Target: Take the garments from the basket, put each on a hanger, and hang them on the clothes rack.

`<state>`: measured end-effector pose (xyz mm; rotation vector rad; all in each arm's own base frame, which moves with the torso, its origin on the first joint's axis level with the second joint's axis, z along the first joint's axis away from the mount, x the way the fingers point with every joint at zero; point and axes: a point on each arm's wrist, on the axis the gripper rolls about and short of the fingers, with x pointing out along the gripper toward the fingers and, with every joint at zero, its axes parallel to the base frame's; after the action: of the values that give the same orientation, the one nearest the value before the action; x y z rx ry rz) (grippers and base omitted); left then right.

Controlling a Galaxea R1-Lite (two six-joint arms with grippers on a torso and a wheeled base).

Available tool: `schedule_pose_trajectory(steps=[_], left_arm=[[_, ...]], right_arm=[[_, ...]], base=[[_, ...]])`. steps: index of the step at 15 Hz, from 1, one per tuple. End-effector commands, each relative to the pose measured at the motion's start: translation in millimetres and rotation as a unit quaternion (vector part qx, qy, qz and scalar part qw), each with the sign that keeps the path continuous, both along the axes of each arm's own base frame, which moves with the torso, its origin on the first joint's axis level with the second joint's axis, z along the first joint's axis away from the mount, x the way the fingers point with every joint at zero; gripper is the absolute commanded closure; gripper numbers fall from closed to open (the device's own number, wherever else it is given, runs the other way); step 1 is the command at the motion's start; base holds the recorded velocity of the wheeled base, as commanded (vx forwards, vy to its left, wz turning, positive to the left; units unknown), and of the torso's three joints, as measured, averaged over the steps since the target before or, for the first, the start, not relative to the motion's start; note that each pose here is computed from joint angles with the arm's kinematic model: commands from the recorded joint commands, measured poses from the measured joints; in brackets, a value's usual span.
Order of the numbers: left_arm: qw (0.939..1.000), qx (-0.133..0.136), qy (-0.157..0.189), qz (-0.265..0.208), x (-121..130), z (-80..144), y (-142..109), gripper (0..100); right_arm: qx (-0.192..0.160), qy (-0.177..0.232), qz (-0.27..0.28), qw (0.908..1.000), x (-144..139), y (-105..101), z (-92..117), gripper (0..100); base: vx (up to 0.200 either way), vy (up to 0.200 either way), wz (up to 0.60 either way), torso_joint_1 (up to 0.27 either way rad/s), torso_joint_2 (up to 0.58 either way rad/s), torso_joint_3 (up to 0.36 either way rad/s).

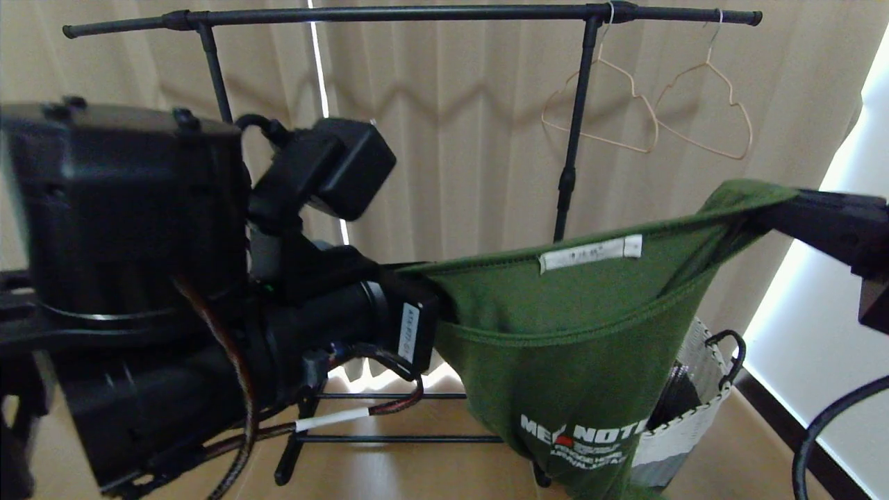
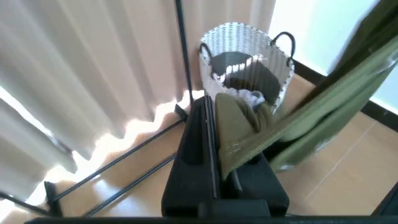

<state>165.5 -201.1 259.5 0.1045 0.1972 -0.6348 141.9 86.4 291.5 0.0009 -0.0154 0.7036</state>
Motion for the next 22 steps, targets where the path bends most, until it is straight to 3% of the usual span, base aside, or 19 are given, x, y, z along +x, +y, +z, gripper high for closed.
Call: schedule_pose_trajectory(steps=[1, 2, 4, 6, 8, 12, 15, 18, 20, 22], left_arm=[[0.9968, -0.056, -0.053, 0.019, -7.5, 56.2, 24.7, 100], [0.9959, -0.048, -0.071, 0.028, -4.1, 65.3, 29.2, 100], [0.9963, -0.009, -0.073, 0.044, 3.7, 59.0, 34.7, 100], [0.9975, 0.039, -0.032, 0.05, 7.1, 36.2, 36.9, 100], [0.9966, 0.063, -0.012, 0.052, 9.1, 24.7, 35.2, 100], [0.9968, 0.049, -0.033, 0.054, 8.4, 41.3, 37.0, 100], [0.9926, 0.073, -0.071, 0.065, 15.8, 56.0, 45.8, 100], [0.9939, 0.041, -0.093, 0.044, 17.2, 76.5, 43.9, 100], [0.9952, 0.038, -0.089, 0.012, 16.9, 75.0, 42.2, 100], [0.9954, 0.042, -0.086, 0.011, 24.7, 69.2, 35.2, 100]], right_arm=[[0.002, -0.004, 0.0, 1.0, 10.0, 5.9, -1.3, 100], [0.006, -0.01, 0.0, 0.9999, 11.5, 6.7, -0.4, 100], [0.002, -0.004, -0.001, 1.0, 12.9, 7.2, -3.9, 100], [-0.007, 0.011, -0.005, 0.9999, 18.4, 9.2, -11.6, 100], [-0.011, 0.018, -0.006, 0.9998, 25.1, 13.0, -14.3, 100], [0.0, -0.001, -0.019, 0.9998, 39.1, 14.8, -11.3, 100], [0.006, -0.012, -0.045, 0.9989, 57.1, 10.9, -4.2, 100], [0.01, -0.017, -0.05, 0.9985, 61.2, 9.8, 0.6, 100], [0.006, -0.013, -0.053, 0.9985, 61.5, 9.1, -1.5, 100], [-0.002, 0.001, -0.07, 0.9976, 60.8, 1.0, -6.4, 100]], base=[[0.0, 0.0, 0.0, 0.0, 0.0, 0.0], [0.0, 0.0, 0.0, 0.0, 0.0, 0.0], [0.0, 0.0, 0.0, 0.0, 0.0, 0.0], [0.0, 0.0, 0.0, 0.0, 0.0, 0.0], [0.0, 0.0, 0.0, 0.0, 0.0, 0.0], [0.0, 0.0, 0.0, 0.0, 0.0, 0.0], [0.0, 0.0, 0.0, 0.0, 0.0, 0.0], [0.0, 0.0, 0.0, 0.0, 0.0, 0.0], [0.0, 0.0, 0.0, 0.0, 0.0, 0.0], [0.0, 0.0, 0.0, 0.0, 0.0, 0.0]])
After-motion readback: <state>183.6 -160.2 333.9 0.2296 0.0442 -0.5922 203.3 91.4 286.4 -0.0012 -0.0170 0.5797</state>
